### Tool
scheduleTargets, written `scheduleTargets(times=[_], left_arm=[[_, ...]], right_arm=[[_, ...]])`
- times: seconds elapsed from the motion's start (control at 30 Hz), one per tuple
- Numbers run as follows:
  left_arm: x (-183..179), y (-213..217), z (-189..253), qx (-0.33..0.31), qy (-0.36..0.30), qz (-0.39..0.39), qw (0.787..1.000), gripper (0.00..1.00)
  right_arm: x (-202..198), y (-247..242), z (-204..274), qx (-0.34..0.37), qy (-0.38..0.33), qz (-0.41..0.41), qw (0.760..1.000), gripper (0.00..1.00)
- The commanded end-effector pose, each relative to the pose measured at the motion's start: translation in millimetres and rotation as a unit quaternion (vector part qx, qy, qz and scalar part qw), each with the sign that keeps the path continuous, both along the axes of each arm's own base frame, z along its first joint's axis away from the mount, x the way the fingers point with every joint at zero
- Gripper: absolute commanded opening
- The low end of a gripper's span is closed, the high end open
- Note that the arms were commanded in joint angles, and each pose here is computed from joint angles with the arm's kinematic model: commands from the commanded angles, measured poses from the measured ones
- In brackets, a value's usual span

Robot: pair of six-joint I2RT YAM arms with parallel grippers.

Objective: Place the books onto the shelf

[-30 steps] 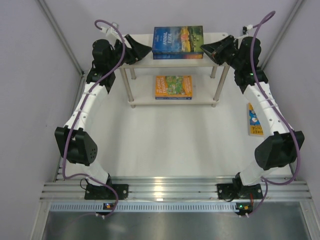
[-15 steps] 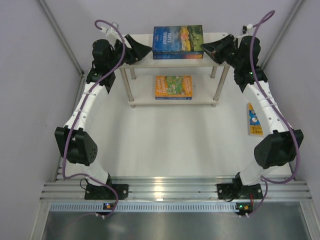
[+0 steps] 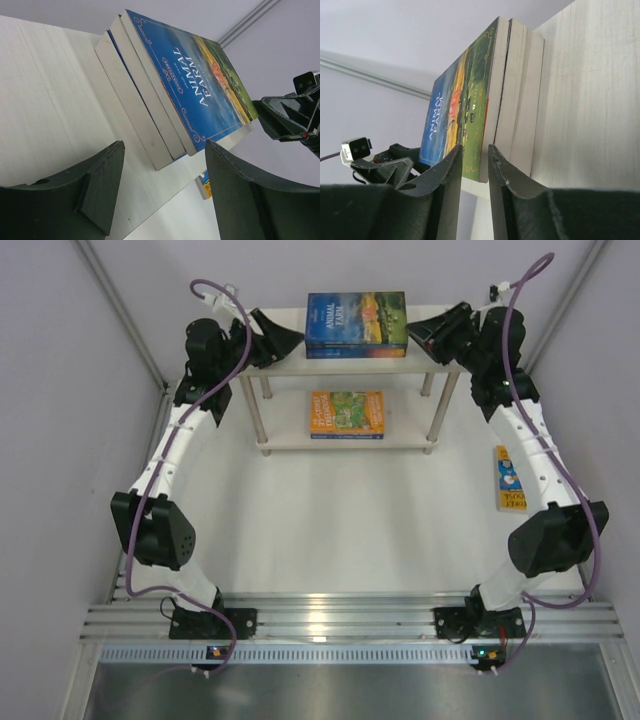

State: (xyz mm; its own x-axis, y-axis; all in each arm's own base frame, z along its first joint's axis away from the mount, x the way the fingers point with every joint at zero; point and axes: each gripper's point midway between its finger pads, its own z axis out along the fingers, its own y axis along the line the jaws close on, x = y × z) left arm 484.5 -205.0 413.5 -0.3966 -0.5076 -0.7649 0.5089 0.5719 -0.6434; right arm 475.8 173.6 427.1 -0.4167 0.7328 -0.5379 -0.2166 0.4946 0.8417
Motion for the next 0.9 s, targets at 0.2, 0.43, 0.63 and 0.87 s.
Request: scheduleTargets(times=[0.2,0.43,0.63,0.87], left_arm=[[2,0,5,0.002,-0.016,-0.007,1.0,0.71],[-3,2,8,0.008,-0.02,-0.007,1.0,0.7],[-8,5,15,0.019,-0.028,-0.002,0.999,0.65],[-22,5,0,0.041,0.004,-0.016,0.999,0.07]], right_arm=[[-8,-14,36,-0.048,-0.05,-0.022,0.997,0.29],[-16,-23,41,-0.086,-0.052,-0.037,0.994,0.32],[-35,-27,42,-0.115,-0.045,-0.033,0.992,0.11],[-56,1,16,-0.156,-0.032,0.023,0.987,0.0]])
